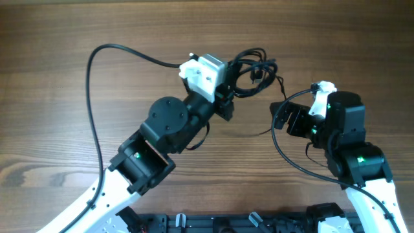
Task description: Untangle cables
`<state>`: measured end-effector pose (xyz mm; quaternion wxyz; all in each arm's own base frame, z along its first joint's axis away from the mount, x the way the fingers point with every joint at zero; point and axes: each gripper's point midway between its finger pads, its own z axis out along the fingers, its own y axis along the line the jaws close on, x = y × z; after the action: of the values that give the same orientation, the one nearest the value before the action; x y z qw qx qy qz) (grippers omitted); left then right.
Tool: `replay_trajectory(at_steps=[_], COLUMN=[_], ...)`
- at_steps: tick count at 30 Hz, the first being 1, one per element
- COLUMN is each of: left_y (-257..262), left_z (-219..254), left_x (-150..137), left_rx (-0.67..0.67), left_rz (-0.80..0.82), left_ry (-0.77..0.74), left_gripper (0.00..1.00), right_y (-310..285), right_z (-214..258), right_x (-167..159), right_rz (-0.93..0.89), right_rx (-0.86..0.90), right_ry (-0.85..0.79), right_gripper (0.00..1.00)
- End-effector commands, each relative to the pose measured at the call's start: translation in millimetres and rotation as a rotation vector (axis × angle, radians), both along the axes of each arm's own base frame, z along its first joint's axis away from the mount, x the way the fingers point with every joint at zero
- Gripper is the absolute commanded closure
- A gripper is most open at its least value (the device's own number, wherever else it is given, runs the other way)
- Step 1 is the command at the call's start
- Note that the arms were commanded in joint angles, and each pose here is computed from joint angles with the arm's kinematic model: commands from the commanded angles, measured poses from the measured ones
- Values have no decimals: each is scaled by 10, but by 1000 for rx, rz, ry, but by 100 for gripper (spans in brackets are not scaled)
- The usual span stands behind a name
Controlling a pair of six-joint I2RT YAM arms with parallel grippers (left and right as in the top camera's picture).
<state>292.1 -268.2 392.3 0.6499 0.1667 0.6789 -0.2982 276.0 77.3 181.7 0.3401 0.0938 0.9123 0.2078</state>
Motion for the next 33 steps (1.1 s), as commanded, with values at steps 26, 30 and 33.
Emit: replay_trajectory(at_steps=[26, 30, 33], left_y=[-16, -164, -240], left_z=[-227, -342, -389], left_x=[-134, -267, -312], left_rx=[-13, 14, 22], left_rz=[-101, -215, -264], left_ry=[186, 228, 243], left_gripper=[96, 96, 96], right_y=[640, 645, 647], right_z=[1143, 1250, 1272], right_x=[-254, -223, -218], right_rz=[507, 507, 508], right_rx=[82, 79, 78], right_ry=[-563, -614, -625], right_gripper=[0, 0, 0])
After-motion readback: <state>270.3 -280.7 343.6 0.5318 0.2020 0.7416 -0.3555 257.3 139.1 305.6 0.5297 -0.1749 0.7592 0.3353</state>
